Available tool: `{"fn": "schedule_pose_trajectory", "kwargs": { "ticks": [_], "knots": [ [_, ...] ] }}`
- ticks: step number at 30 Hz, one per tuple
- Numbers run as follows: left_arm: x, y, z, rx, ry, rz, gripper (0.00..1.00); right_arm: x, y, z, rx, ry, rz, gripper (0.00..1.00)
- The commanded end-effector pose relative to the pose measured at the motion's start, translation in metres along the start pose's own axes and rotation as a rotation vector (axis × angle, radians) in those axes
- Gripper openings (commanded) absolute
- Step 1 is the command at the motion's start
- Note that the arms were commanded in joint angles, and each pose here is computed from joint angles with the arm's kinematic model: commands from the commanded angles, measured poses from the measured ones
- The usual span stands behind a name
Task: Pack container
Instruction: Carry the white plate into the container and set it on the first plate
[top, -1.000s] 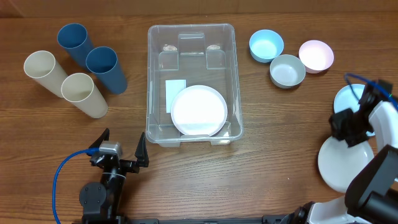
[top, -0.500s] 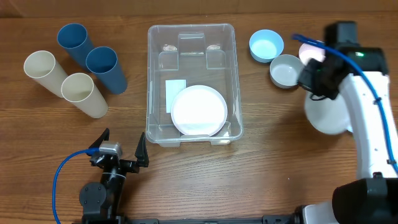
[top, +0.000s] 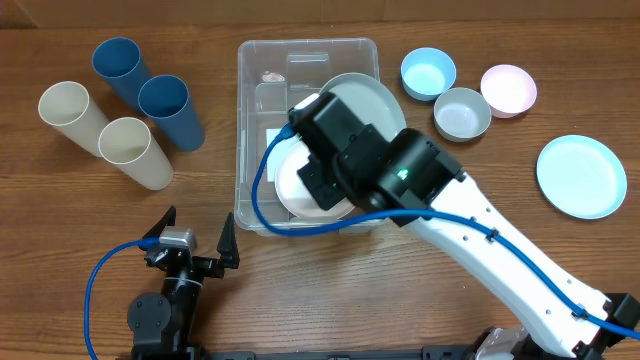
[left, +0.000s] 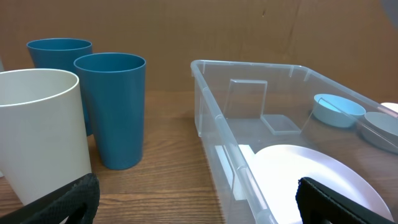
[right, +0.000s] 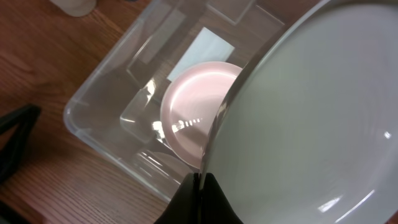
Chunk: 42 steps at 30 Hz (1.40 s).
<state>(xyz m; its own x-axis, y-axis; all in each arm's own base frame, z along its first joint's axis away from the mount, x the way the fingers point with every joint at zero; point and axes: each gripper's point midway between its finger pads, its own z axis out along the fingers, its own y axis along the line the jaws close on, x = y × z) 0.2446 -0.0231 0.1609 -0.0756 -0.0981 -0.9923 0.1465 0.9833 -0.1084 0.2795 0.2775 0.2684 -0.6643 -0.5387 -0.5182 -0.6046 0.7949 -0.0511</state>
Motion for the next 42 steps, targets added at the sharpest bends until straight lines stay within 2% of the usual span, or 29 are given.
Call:
{"fn": "schedule_pose_trajectory", "kwargs": {
  "ticks": [1,10,19,30,37,38,41,42],
  "knots": [
    [0.000,0.002,0.000,-0.007,-0.002,0.015,1.00,-0.013,0.021,-0.008,-0.042,-0.056,-0.053,0.04],
    [0.000,0.002,0.000,-0.007,-0.002,0.015,1.00,-0.005,0.046,0.085,-0.078,0.030,-0.069,0.04],
    [0.000,0.002,0.000,-0.007,-0.002,0.015,1.00,0.014,0.025,0.150,-0.103,0.165,0.009,0.04],
    [0.000,0.002,0.000,-0.007,-0.002,0.015,1.00,0.037,0.030,0.194,-0.137,0.266,0.026,0.04],
    [0.000,0.002,0.000,-0.007,-0.002,0.015,1.00,0.050,0.033,0.201,-0.144,0.322,0.053,0.04],
    [0.000,0.002,0.000,-0.006,-0.002,0.015,1.00,0.052,0.034,0.200,-0.148,0.328,0.053,0.11],
    [0.000,0.002,0.000,-0.007,-0.002,0.015,1.00,0.052,0.038,0.199,-0.175,0.333,0.058,0.50],
    [0.000,0.002,0.000,-0.007,-0.002,0.015,1.00,0.052,0.040,0.199,-0.183,0.334,0.059,0.55]
  ]
}}
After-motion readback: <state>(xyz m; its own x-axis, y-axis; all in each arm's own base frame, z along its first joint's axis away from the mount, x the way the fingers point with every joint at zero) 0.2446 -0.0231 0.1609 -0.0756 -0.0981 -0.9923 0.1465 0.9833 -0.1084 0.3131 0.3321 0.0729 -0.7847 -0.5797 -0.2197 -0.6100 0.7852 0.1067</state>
